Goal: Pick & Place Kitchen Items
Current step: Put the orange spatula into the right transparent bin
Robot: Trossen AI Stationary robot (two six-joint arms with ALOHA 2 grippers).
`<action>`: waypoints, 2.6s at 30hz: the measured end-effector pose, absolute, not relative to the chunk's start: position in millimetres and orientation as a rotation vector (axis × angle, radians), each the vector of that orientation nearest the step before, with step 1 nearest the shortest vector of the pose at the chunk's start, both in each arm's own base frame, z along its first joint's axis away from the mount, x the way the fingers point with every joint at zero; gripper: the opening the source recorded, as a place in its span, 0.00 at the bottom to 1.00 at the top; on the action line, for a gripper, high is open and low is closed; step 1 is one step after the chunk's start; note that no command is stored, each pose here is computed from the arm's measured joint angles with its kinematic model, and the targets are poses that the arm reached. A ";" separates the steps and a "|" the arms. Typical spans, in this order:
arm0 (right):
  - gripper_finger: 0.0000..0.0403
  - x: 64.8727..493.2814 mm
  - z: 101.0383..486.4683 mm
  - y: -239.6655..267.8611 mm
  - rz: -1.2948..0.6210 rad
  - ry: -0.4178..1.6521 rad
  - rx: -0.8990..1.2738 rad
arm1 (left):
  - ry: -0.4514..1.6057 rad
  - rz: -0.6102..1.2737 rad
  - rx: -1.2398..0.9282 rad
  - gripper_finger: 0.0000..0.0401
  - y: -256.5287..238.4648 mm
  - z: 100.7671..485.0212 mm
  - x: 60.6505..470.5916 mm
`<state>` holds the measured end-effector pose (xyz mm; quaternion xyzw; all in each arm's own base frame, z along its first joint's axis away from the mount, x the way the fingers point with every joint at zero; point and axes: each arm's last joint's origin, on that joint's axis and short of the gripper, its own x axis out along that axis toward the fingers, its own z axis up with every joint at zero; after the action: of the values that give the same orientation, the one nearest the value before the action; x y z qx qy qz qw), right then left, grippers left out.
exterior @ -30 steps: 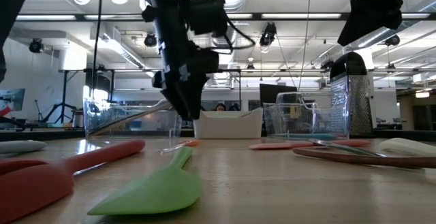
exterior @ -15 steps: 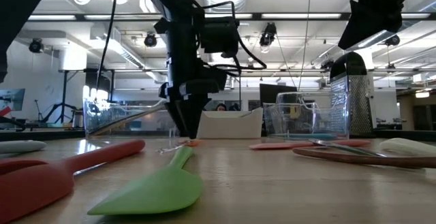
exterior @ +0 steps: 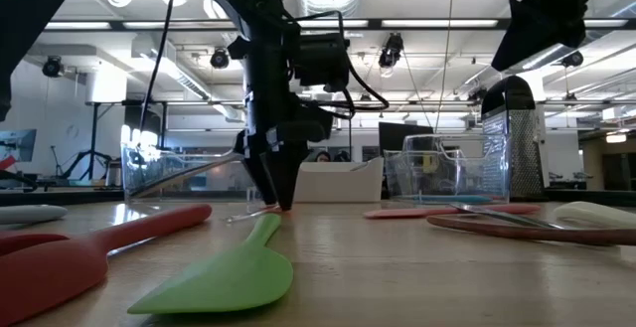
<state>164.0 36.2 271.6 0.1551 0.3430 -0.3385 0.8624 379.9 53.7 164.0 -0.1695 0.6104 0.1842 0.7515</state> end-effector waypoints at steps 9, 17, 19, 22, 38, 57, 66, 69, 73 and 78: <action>0.13 164.7 272.0 36.4 -0.706 0.714 0.329 | 1.352 0.395 -0.352 0.67 56.0 154.8 382.2; 0.13 164.8 272.0 36.5 -0.704 0.714 0.330 | 1.344 0.399 -0.332 0.75 57.3 153.9 383.0; 0.13 164.8 272.0 36.5 -0.703 0.714 0.331 | 1.342 0.403 -0.336 0.75 57.3 153.8 383.0; 0.13 164.9 272.1 36.6 -0.703 0.714 0.331 | 1.339 0.408 -0.342 0.71 56.9 153.1 383.0; 0.13 165.0 272.3 36.6 -0.699 0.716 0.322 | 1.352 0.456 -0.376 0.17 55.7 137.4 374.3; 0.13 167.4 273.5 37.8 -0.674 0.704 0.336 | 1.240 0.397 -0.327 0.09 55.3 164.3 383.6; 0.13 170.6 275.4 38.9 -0.645 0.684 0.321 | 1.061 0.345 -0.314 0.09 55.0 188.6 390.1; 0.13 170.8 275.4 38.9 -0.645 0.682 0.322 | 1.000 0.345 -0.293 0.09 55.2 204.0 388.5; 0.13 170.8 273.5 39.0 -0.651 0.678 0.312 | 0.887 0.387 -0.267 0.09 58.9 218.0 383.9; 0.13 175.7 266.6 41.9 -0.643 0.610 0.303 | 0.595 0.334 -0.292 0.09 62.7 243.2 371.3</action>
<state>175.7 41.9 266.6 0.1460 0.2940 -0.3100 0.8923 371.3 62.7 243.2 -0.1428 0.2907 0.1630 0.9320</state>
